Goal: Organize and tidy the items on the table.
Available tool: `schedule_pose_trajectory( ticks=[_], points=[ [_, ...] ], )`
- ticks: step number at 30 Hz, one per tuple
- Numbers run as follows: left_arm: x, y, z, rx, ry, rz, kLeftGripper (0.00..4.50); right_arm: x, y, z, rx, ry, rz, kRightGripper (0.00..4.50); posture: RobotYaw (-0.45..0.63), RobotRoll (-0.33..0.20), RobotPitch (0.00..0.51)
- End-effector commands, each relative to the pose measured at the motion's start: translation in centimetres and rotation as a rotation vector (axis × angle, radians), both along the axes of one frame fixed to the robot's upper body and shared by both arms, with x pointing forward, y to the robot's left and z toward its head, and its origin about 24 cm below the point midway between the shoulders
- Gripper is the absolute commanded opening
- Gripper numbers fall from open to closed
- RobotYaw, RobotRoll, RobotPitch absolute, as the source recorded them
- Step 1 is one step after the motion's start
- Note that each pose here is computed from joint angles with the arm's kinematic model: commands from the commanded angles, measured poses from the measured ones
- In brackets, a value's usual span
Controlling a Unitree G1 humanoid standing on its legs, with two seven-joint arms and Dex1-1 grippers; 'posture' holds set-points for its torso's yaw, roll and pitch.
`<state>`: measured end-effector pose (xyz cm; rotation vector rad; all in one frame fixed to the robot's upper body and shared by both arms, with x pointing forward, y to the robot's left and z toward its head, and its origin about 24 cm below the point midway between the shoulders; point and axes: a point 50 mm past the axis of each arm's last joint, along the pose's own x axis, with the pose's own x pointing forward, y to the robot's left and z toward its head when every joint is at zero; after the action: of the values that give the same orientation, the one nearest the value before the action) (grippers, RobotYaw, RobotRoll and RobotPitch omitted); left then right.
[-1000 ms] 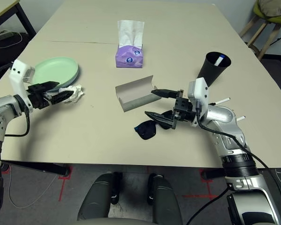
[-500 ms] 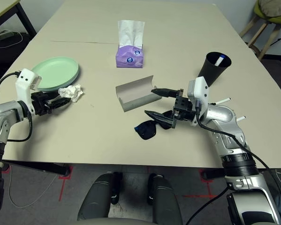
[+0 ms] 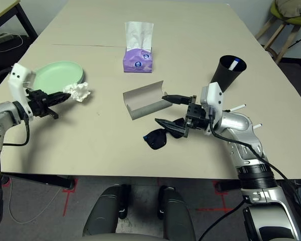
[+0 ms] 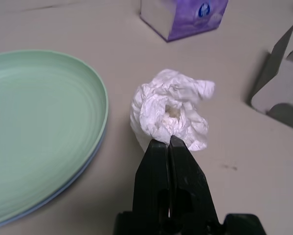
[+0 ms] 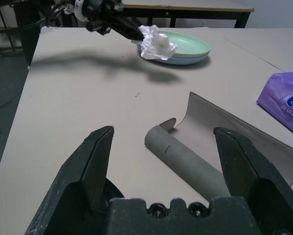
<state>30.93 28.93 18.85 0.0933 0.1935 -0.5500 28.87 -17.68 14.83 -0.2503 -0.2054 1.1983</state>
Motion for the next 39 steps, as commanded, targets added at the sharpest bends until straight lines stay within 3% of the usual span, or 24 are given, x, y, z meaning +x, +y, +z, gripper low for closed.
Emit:
schedule_pose_trajectory(
  ticks=[1,5,17,21,30,35,39],
  points=[
    [0.9,1.0,1.8,-0.027,-0.075,0.113,0.01,-0.1,0.2,-0.5,-0.011,0.006,0.013,4.5,0.14,0.0,0.131],
    [3.0,2.7,1.7,-0.026,-0.138,0.316,0.01,0.1,0.3,-0.5,-0.01,0.002,0.017,4.5,0.14,0.0,0.133],
    [6.3,1.8,-0.2,-0.045,-0.153,0.408,0.01,-0.1,0.2,-0.2,-0.005,-0.007,0.003,4.5,0.11,0.0,0.132],
    [6.5,1.8,-0.3,-0.013,-0.17,0.416,1.03,-0.1,0.2,-0.1,-0.003,-0.011,-0.003,4.5,0.1,0.0,0.131],
    [6.0,2.5,0.7,0.015,-0.215,0.384,4.47,-0.2,0.2,0.0,0.0,-0.013,-0.01,4.5,0.11,0.0,0.133],
    [5.6,2.3,1.7,-0.009,-0.24,0.301,4.47,0.0,0.0,0.1,0.003,-0.015,-0.022,4.5,0.12,0.0,0.131],
    [5.2,0.9,1.3,-0.073,-0.22,0.154,4.47,0.3,-0.2,0.1,0.013,-0.019,-0.048,4.5,0.12,0.0,0.126]
  ],
)
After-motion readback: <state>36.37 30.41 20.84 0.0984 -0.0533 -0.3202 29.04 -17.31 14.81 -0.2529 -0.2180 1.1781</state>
